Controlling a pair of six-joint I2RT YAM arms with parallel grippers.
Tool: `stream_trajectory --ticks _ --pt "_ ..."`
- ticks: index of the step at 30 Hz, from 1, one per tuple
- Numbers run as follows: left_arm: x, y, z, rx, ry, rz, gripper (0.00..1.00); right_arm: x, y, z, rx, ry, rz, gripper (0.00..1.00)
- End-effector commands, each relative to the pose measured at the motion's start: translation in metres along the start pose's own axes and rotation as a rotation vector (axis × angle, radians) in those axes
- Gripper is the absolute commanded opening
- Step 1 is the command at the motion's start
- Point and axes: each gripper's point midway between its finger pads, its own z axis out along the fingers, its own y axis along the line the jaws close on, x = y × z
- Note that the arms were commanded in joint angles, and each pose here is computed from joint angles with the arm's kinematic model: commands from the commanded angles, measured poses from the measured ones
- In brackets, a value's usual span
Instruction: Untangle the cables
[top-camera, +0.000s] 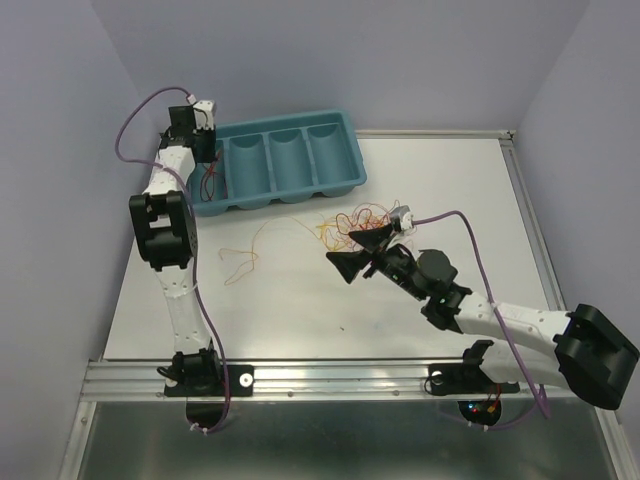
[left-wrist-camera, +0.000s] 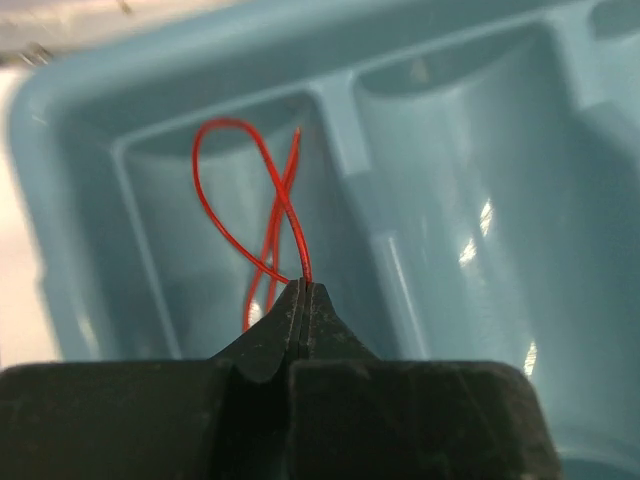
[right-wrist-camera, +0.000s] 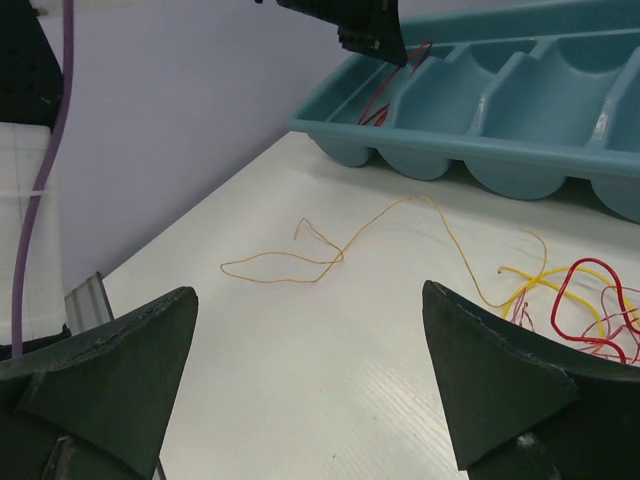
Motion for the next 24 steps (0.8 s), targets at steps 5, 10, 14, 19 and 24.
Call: stream_trajectory --ticks 5,10,14,19,24 --pt "0.026 0.004 0.009 0.002 0.097 -0.001 0.0 -0.003 0.002 0.003 -0.015 -0.026 0.014 0.98" --pt "0.006 0.006 -0.009 -0.02 0.044 0.016 0.2 -0.003 0.001 0.004 -0.013 -0.025 0.013 0.98" --pt "-0.014 0.009 -0.031 -0.048 -0.001 0.032 0.38 -0.002 0.0 0.004 -0.007 -0.024 0.012 0.98" --pt "-0.033 0.001 -0.07 -0.018 -0.028 0.099 0.67 0.003 -0.009 0.009 0.041 0.002 0.016 0.98" --pt "-0.046 -0.012 -0.106 0.029 -0.057 0.172 0.81 0.007 -0.015 0.012 0.08 0.027 0.022 0.98"
